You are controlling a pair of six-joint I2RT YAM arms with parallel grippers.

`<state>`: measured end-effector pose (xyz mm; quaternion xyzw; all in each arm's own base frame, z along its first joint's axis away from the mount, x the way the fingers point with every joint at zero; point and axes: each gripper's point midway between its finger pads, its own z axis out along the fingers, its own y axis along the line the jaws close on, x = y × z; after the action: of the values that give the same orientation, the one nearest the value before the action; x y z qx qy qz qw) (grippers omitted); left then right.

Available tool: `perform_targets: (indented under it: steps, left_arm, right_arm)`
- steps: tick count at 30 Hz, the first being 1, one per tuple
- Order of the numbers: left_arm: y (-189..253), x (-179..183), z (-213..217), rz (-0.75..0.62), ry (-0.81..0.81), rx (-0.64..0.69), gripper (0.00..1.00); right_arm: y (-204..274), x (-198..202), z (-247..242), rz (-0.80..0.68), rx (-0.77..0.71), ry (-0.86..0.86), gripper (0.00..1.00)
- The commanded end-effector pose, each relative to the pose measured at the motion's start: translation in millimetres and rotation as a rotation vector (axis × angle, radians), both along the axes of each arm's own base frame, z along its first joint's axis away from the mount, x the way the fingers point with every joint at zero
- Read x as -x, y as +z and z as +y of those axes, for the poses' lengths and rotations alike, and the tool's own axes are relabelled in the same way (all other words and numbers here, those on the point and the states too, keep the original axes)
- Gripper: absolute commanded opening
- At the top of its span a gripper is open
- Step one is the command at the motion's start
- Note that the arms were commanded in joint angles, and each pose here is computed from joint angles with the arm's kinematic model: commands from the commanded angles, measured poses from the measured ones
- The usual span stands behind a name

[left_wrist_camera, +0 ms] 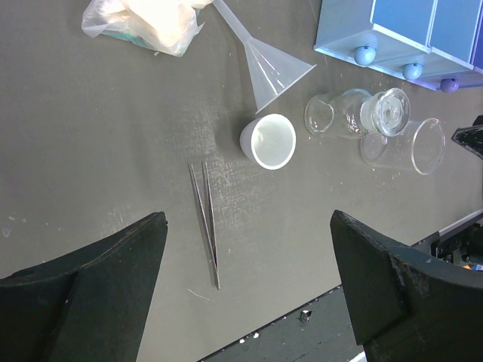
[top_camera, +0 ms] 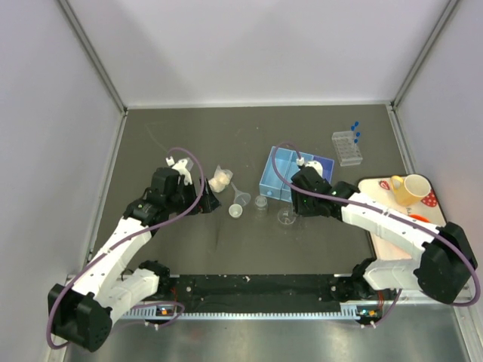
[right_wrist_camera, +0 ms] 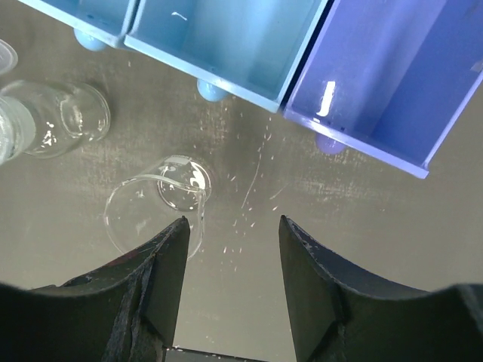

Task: Organize the chemistry lab equipment

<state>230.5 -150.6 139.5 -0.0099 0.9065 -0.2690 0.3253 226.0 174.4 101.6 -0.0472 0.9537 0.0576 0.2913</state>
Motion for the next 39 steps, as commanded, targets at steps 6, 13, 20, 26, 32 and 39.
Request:
perform_targets:
  steps: [6, 13, 20, 26, 32, 39]
  left_arm:
    - [17, -9, -6, -0.066, -0.016, 0.024, 0.95]
    - [16, -10, -7, -0.060, -0.020, 0.024, 0.95]
    - [16, -9, -6, -0.064, -0.022, 0.021, 0.95]
    - [16, -9, -6, -0.065, -0.024, 0.021, 0.95]
    - [17, -9, -6, -0.066, -0.025, 0.022, 0.95]
    - [18, -8, -7, -0.069, -0.028, 0.027, 0.95]
  right_arm:
    - [-12, -5, 18, 0.002, -0.061, -0.001, 0.51]
    - [-23, -7, 25, 0.025, -0.067, 0.006, 0.50]
    - [-36, -4, 30, 0.056, -0.071, 0.012, 0.39]
    - [-43, -2, 31, 0.077, -0.066, 0.014, 0.22]
    - [-45, -1, 32, 0.083, -0.064, 0.016, 0.00]
    - [-17, -3, 32, 0.047, -0.092, 0.022, 0.00]
